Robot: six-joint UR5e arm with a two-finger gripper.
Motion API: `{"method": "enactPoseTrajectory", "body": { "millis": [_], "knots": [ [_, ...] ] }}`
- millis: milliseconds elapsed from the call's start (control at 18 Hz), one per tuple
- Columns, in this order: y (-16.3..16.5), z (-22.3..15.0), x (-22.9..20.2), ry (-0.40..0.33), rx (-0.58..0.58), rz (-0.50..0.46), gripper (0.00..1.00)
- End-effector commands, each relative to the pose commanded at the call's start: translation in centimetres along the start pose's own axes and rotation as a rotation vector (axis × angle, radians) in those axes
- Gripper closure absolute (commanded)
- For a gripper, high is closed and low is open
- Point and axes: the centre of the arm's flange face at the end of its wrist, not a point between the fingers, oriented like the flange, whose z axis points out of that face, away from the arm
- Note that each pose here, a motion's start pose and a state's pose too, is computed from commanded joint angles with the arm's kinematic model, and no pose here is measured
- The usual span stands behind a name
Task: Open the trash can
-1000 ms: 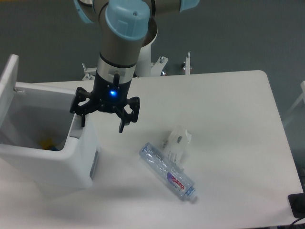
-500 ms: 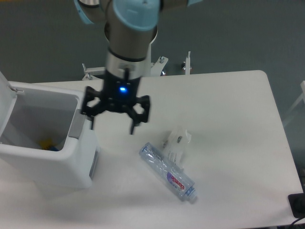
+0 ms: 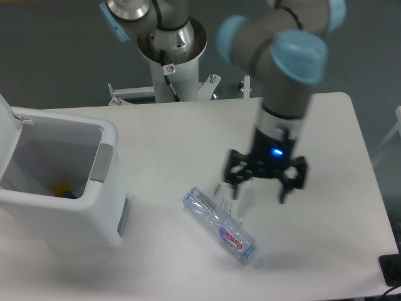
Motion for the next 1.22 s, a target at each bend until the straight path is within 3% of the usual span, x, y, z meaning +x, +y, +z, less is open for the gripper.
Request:
{"method": "enactPoseTrajectory", "body": {
  "millis": [167,444,667,833,1222],
  "knots": [
    [2.2,1.7,-4.7,-0.010,-0.034,0.079,0.00],
    [2.0,3.3,-7.6,-0.046,-0.081,0.163,0.00],
    [2.1,5.0,-8.5,-0.061,-0.166,0.388,0.00],
    [1.6,6.8,-9.0,-0.066,-0.224,0.491,0.00],
    [0.7,7.8,-8.9,-0.094,-0.271,0.517,0.00]
  ]
}}
